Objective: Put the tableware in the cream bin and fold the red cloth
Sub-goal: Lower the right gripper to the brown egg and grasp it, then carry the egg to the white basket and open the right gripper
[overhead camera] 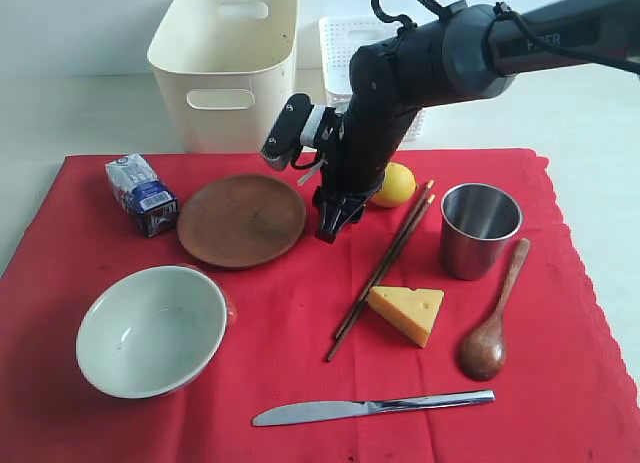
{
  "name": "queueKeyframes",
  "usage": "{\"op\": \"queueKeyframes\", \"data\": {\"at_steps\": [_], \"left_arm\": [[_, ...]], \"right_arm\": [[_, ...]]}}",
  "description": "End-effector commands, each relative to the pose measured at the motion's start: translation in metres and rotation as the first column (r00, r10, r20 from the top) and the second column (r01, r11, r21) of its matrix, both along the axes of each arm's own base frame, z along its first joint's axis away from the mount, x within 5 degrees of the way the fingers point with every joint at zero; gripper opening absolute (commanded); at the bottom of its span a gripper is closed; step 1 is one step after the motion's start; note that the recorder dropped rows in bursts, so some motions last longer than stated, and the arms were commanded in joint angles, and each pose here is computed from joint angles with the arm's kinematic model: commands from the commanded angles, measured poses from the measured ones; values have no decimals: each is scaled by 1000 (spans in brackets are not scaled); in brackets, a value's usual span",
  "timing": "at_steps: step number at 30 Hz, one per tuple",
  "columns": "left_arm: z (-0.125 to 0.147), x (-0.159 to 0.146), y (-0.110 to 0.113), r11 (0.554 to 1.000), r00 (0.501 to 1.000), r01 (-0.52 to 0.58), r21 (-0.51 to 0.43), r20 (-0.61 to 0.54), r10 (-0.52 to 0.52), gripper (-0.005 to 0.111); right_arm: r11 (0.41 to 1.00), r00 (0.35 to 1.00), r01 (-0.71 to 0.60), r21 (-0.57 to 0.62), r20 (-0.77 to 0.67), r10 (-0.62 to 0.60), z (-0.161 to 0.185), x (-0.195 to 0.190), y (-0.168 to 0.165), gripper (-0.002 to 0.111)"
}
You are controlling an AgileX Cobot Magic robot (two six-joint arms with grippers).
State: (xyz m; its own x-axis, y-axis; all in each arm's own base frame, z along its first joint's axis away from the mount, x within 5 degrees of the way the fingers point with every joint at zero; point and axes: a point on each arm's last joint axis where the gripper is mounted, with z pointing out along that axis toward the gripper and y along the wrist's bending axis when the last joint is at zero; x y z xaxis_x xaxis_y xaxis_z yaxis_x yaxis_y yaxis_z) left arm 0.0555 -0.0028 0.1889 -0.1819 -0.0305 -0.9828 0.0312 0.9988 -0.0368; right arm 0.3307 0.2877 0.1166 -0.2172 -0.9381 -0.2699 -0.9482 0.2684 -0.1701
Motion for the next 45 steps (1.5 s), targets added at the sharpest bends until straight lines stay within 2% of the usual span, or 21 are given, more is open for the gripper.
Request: {"op": "queueKeyframes", "data": {"at_steps": [1,4,13,20,28,32,35,39,45], "left_arm": [[1,0,0,1000,1000,-3,-6,13,3,2],[1,0,0,1000,1000,-3,-6,13,3,2],[1,0,0,1000,1000,-3,-6,13,3,2],[1,0,0,1000,1000,-3,-6,13,3,2],[1,0,0,1000,1000,-3,-6,13,3,2],[1,0,0,1000,1000,-3,-6,13,3,2],[1,0,0,1000,1000,-3,-6,13,3,2],[1,0,0,1000,1000,-3,-6,13,3,2],[1,0,0,1000,1000,-3,-6,13,3,2]], "right_arm": [[1000,1000,-10,11,24,9,5,2,2,10],[1000,1000,-10,16,30,9,8,2,2,1],[999,999,-9,37,52,7,25,1,1,0],[996,994,-7,94,108,-3,61,-1,-1,0],[973,963,-19,230,267,-44,116,1,-6,0],[957,936,9,289,334,-109,138,13,-23,0],[936,915,77,343,350,-204,147,26,-41,0],[889,878,198,414,329,-349,147,47,-67,0],[857,840,262,445,332,-429,133,69,-86,0]]}}
